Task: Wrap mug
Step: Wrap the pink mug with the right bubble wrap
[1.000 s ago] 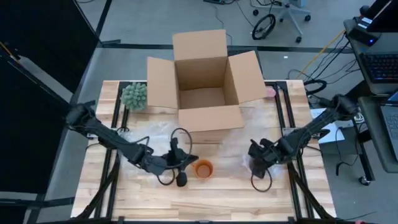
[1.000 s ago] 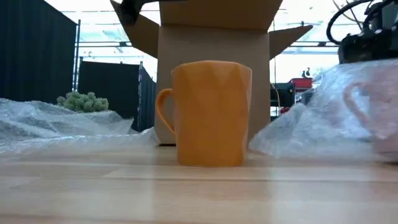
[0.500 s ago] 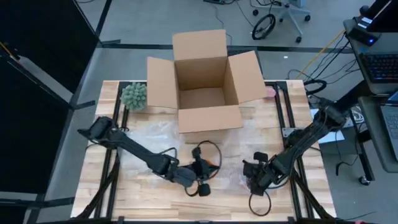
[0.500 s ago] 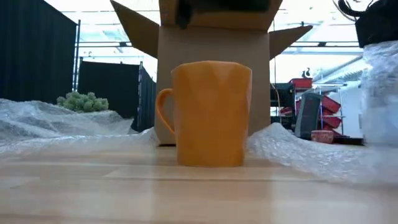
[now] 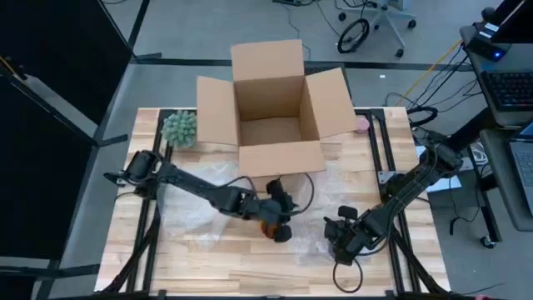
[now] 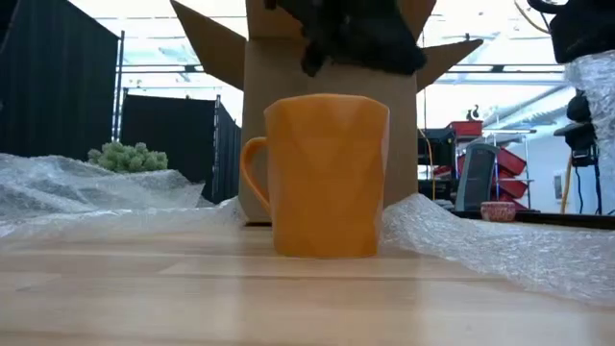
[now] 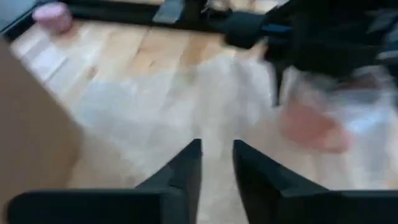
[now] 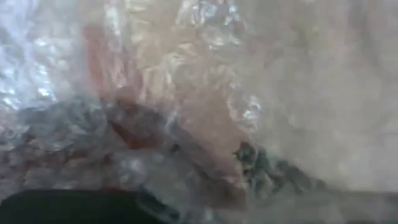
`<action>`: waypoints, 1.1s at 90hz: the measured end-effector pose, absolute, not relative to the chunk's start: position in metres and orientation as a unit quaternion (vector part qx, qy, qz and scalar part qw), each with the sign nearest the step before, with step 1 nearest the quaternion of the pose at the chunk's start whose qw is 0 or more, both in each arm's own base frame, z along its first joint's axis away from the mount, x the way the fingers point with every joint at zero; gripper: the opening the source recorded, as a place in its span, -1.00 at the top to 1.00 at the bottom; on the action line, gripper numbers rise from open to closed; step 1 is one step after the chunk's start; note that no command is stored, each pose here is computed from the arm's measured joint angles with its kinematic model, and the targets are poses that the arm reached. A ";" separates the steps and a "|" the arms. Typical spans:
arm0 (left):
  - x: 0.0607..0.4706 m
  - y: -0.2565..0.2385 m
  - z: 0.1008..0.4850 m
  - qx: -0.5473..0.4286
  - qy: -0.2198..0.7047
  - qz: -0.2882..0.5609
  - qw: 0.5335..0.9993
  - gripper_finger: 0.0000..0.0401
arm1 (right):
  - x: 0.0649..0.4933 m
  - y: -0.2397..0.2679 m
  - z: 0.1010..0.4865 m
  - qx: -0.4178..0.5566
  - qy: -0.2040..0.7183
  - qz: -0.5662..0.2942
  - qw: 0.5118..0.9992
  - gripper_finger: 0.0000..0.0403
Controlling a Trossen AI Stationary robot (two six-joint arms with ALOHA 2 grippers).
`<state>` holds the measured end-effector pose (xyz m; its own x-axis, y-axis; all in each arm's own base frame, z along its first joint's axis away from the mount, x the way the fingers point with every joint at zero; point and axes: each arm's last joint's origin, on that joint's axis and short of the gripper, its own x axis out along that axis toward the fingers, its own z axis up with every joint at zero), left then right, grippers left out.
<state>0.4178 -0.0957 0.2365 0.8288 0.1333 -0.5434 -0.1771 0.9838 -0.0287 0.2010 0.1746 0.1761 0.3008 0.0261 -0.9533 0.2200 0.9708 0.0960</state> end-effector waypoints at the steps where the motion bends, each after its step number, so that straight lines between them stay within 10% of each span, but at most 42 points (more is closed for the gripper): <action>1: 0.418 -0.094 0.237 -0.040 0.281 0.081 0.955 0.45 | 0.201 0.175 0.176 0.104 0.588 -0.061 0.800 0.39; 19: 0.427 -0.063 0.230 -0.057 0.294 0.092 0.950 0.19 | 0.201 0.174 0.176 0.103 0.587 -0.061 0.801 0.27; 99: 0.442 -0.008 0.150 -0.093 0.418 0.114 0.897 0.32 | 0.202 0.174 0.177 0.103 0.577 -0.068 0.807 0.24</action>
